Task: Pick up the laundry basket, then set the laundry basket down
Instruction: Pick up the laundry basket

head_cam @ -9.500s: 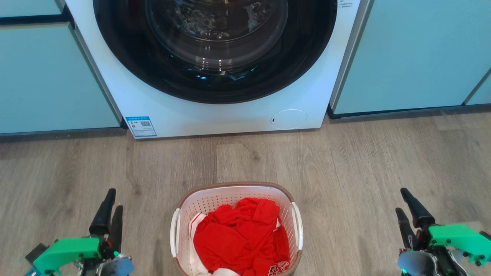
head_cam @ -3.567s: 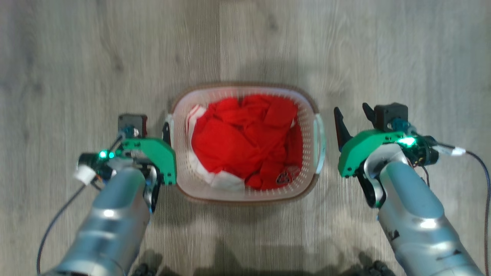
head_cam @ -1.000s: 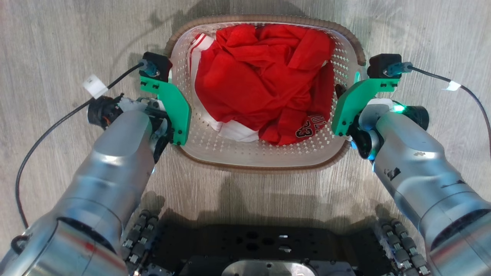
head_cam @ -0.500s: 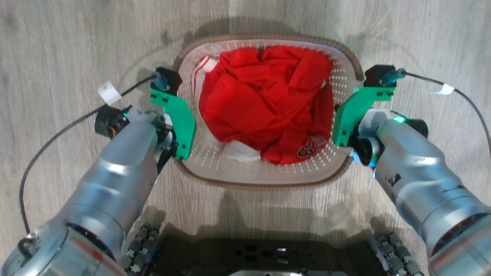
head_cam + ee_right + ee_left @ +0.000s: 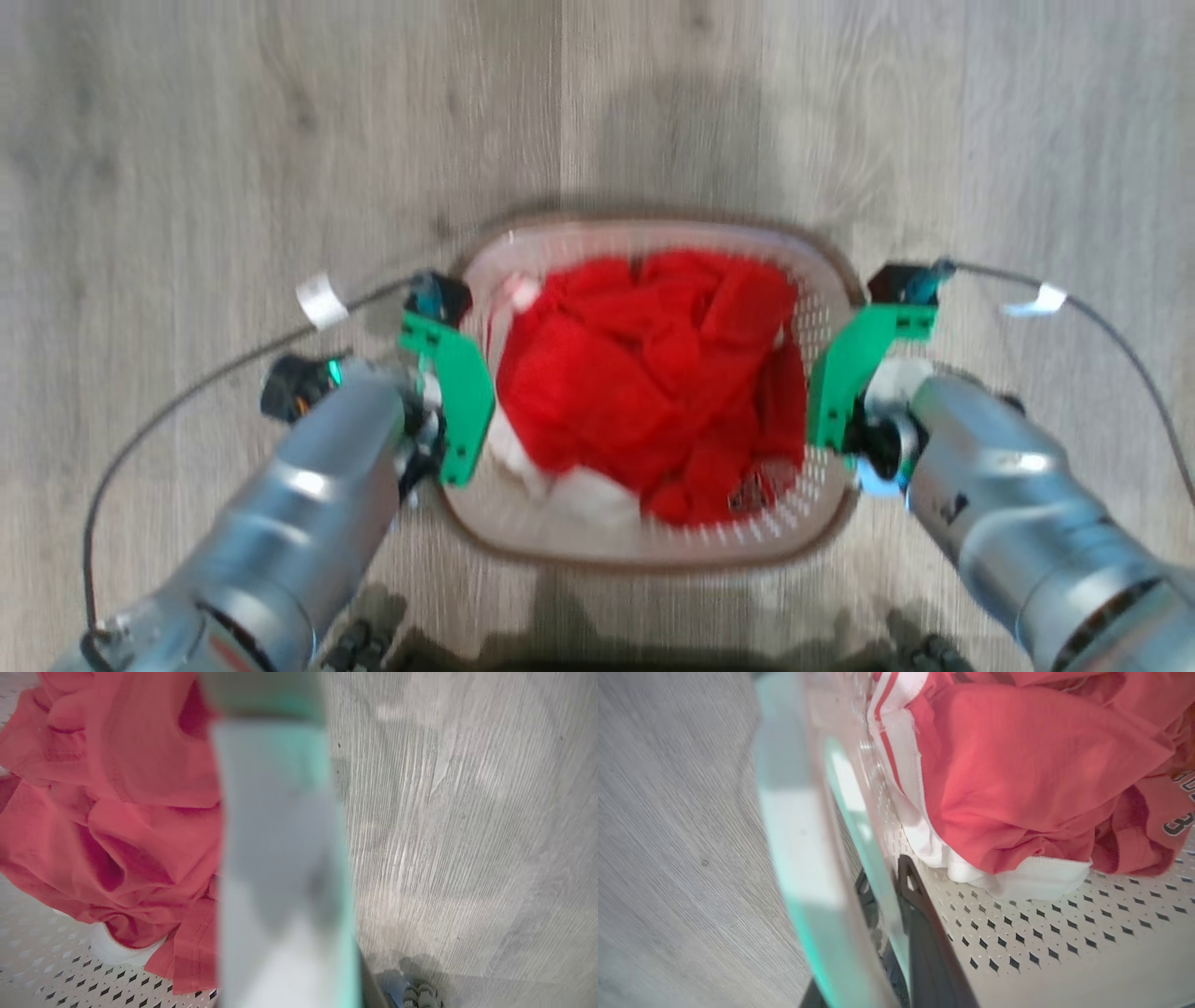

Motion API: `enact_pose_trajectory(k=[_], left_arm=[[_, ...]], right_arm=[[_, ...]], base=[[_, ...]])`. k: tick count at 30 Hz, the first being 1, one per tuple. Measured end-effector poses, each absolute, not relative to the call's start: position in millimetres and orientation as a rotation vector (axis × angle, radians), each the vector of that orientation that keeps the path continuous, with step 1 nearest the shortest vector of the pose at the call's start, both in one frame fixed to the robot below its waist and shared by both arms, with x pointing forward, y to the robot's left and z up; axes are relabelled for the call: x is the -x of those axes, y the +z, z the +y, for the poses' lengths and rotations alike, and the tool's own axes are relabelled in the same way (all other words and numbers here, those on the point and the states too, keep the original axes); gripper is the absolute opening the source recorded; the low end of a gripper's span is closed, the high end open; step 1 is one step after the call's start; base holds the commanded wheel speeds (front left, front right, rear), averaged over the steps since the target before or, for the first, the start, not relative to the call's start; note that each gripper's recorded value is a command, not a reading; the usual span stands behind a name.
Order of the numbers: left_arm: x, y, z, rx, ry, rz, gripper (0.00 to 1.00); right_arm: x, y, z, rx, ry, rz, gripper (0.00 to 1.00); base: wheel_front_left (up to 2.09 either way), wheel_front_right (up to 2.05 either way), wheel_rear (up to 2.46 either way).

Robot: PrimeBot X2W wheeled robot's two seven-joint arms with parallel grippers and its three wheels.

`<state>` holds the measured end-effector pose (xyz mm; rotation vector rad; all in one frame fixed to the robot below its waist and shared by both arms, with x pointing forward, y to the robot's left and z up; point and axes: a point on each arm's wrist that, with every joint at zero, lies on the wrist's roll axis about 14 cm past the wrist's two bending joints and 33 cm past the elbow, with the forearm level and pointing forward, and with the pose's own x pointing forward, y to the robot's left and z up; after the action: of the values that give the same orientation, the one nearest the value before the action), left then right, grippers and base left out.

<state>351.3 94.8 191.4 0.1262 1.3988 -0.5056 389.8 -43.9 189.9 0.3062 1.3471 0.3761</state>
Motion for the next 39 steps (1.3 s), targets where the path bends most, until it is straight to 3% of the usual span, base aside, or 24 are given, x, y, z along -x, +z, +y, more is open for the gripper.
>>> enact_pose_trajectory(k=[8,23,39], left_arm=[[-312,224,95,-0.143,-0.521,1.455,0.00],[-276,282,102,-0.183,-0.518,1.398,0.00],[-265,316,109,-0.226,-0.504,1.343,0.00]], right_arm=[[-349,224,-47,-0.261,0.414,1.427,0.00],[-310,289,-43,-0.192,0.472,1.363,0.00],[-296,325,-37,-0.127,0.517,1.292,0.00]], base=[[0.00,0.00,0.00],[0.00,0.00,0.00],[0.00,0.00,0.00]])
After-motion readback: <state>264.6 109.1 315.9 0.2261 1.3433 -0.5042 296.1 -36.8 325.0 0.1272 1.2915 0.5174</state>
